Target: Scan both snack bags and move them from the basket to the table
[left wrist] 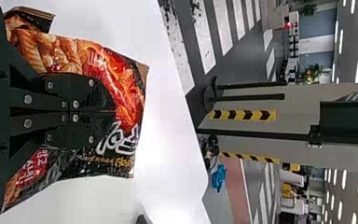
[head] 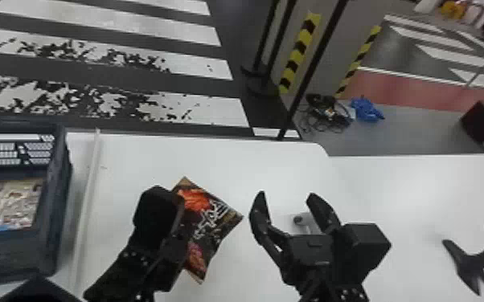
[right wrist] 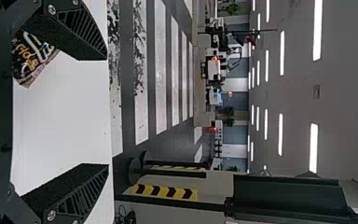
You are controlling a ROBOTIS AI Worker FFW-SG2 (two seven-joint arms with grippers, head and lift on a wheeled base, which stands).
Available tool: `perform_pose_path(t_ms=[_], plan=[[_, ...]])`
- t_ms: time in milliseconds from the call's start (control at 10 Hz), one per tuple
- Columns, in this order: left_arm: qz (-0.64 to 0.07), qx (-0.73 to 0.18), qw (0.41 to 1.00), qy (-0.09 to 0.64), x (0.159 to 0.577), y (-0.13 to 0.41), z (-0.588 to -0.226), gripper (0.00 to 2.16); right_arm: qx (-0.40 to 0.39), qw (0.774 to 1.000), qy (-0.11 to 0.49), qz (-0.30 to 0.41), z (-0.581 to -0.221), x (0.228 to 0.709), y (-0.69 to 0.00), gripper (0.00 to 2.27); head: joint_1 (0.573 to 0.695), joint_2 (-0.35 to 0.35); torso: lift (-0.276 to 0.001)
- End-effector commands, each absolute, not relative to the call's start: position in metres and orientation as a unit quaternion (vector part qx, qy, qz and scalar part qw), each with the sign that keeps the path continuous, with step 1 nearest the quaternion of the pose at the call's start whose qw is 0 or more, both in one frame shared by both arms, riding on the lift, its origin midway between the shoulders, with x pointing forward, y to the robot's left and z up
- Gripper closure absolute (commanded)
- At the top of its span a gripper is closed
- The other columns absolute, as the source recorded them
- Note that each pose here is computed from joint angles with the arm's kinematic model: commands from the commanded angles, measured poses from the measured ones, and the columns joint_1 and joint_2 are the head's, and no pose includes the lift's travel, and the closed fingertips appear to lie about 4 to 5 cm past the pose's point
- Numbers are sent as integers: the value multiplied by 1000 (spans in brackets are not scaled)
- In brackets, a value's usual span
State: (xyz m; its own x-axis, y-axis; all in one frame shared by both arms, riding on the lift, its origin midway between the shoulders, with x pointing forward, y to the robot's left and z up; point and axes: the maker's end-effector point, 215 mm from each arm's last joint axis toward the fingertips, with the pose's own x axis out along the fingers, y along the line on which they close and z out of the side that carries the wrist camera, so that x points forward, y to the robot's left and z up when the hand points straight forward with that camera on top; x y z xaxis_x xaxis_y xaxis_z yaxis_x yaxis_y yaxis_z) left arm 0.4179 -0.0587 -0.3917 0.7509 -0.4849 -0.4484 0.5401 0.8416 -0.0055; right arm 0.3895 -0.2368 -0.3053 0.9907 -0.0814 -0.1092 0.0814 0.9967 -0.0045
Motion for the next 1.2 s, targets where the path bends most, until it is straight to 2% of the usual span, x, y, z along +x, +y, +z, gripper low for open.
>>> perform_pose_path(t_ms=[0, 600, 800, 900, 1000, 1100], plan=[[-288, 57, 928, 230, 409, -74, -406, 2138, -3, 998, 54, -43, -304, 391, -241, 110, 695, -350, -98], [-343, 72, 891, 287, 355, -119, -471, 2138, -5, 997, 50, -53, -306, 400, -255, 110, 695, -350, -98], [-349, 68, 889, 290, 352, -124, -477, 2138, -6, 997, 50, -55, -306, 401, -260, 110, 695, -350, -98], [-354, 63, 887, 288, 352, -125, -474, 1798, -6, 997, 50, -56, -306, 401, -262, 110, 695, -350, -98], [-364, 58, 883, 289, 350, -127, -473, 410, -6, 997, 50, -56, -306, 401, -262, 110, 695, -350, -98], [-371, 55, 880, 290, 348, -129, -473, -2, -6, 997, 49, -57, -306, 401, -262, 110, 695, -350, -98]])
